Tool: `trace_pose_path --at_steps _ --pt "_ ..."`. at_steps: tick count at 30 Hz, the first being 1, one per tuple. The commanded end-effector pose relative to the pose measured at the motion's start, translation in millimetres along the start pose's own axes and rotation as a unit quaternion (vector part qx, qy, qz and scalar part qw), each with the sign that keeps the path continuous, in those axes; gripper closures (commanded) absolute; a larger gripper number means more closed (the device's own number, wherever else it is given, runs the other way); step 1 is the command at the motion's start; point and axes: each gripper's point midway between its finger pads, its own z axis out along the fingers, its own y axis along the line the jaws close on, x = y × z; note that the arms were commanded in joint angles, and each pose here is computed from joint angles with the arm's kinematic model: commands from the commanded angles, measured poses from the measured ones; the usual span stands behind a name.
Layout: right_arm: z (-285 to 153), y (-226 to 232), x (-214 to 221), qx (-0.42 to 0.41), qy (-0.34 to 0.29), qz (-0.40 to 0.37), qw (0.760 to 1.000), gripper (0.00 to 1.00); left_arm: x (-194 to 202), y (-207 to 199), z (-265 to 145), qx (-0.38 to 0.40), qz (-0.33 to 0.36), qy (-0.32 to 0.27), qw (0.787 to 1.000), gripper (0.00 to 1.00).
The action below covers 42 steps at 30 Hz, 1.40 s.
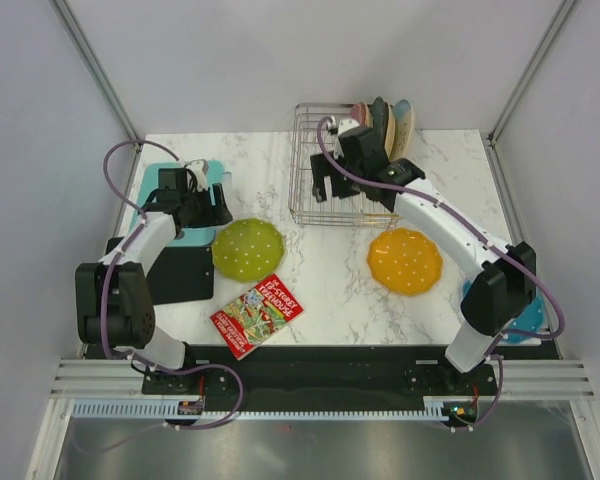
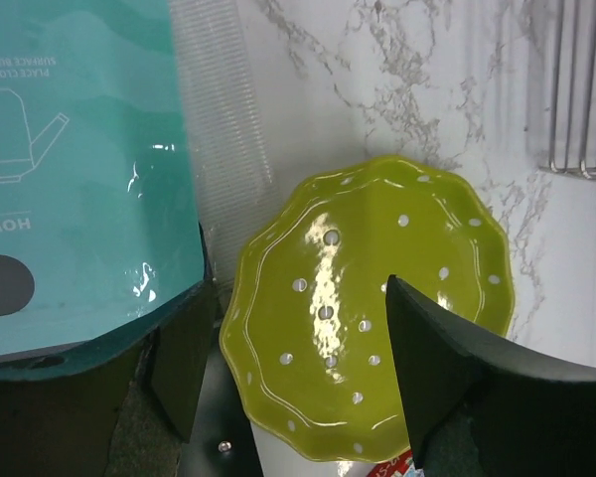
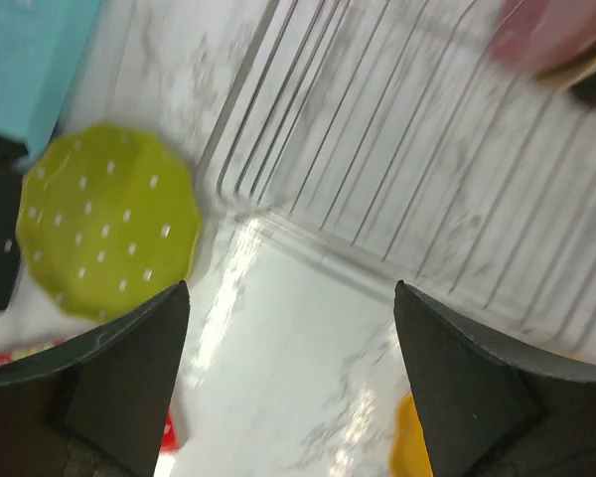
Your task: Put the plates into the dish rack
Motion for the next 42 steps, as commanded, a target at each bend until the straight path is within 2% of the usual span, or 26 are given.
trace_pose_path --at_steps 1,5,14,17,18,21,25,29,33,42 --pt "-7.1 55.3 97.9 -0.168 0.156 0.099 0.968 0.11 20.1 19.0 9.8 -0.027 0.036 0.047 0.998 0.26" --pt "-0.2 63.2 145.2 -0.195 0.173 0.156 0.953 0.12 35.8 28.9 22.4 -0.035 0.035 0.076 0.996 0.29" --pt "8.6 81.5 175.8 -0.235 0.153 0.205 0.938 0.15 40.5 41.2 35.0 -0.052 0.047 0.099 0.993 0.32" --pt "15.3 94.7 181.3 -0.249 0.138 0.227 0.932 0.17 43.9 40.3 38.8 -0.046 0.046 0.112 0.992 0.40" --pt "17.9 98.6 180.4 -0.249 0.133 0.230 0.932 0.17 44.8 39.4 38.8 -0.043 0.045 0.115 0.991 0.49" --pt "30.2 111.0 178.6 -0.242 0.117 0.238 0.933 0.18 48.1 38.4 41.8 -0.036 0.046 0.121 0.991 0.64" --pt "36.4 122.9 173.9 -0.245 0.112 0.237 0.934 0.18 55.7 39.1 45.1 -0.033 0.041 0.140 0.989 0.73" --pt "40.9 125.6 185.2 -0.239 0.123 0.237 0.934 0.18 57.3 37.4 50.5 -0.022 0.043 0.146 0.988 0.77" --pt "46.5 122.9 192.2 -0.228 0.122 0.241 0.936 0.18 48.8 27.0 52.4 0.006 0.040 0.143 0.989 0.97" --pt "50.0 120.9 191.0 -0.224 0.113 0.245 0.937 0.17 1.3 16.2 26.9 0.090 0.043 0.095 0.990 0.97"
